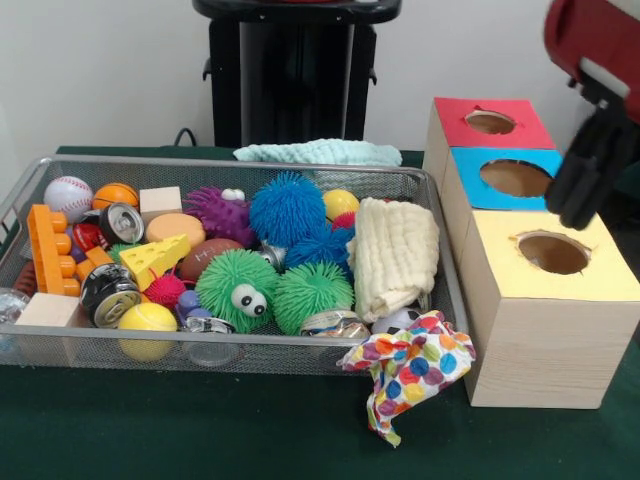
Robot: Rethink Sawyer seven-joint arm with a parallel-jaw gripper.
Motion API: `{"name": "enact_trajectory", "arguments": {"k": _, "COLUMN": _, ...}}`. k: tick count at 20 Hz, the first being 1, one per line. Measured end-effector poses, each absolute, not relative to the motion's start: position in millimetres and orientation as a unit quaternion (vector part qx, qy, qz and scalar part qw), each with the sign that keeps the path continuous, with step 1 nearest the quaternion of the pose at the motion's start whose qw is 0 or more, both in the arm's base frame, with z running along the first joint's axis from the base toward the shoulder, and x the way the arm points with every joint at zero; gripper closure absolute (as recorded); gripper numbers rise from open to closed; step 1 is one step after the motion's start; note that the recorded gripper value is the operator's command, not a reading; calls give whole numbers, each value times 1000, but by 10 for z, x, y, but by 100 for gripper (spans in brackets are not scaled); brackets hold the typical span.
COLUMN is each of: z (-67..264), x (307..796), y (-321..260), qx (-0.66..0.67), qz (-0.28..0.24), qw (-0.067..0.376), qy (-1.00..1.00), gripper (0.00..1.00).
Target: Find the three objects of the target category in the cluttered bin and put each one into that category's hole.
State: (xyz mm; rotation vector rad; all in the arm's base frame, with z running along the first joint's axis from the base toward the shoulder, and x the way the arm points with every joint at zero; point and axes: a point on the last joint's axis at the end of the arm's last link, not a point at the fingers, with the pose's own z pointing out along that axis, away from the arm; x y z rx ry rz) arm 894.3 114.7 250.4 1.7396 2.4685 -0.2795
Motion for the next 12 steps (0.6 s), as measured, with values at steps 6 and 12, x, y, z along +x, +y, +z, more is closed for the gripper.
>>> {"name": "enact_trajectory", "arguments": {"k": 6, "z": 2715, "x": 9054, "y": 836, "qx": 580, "qz": -105, "qw": 81, "qy": 804, "gripper": 100}}
{"name": "enact_trajectory", "arguments": {"k": 12, "z": 2734, "x": 9105, "y": 758, "qx": 561, "qz": -128, "qw": 101, "qy": 811, "gripper": 100}}
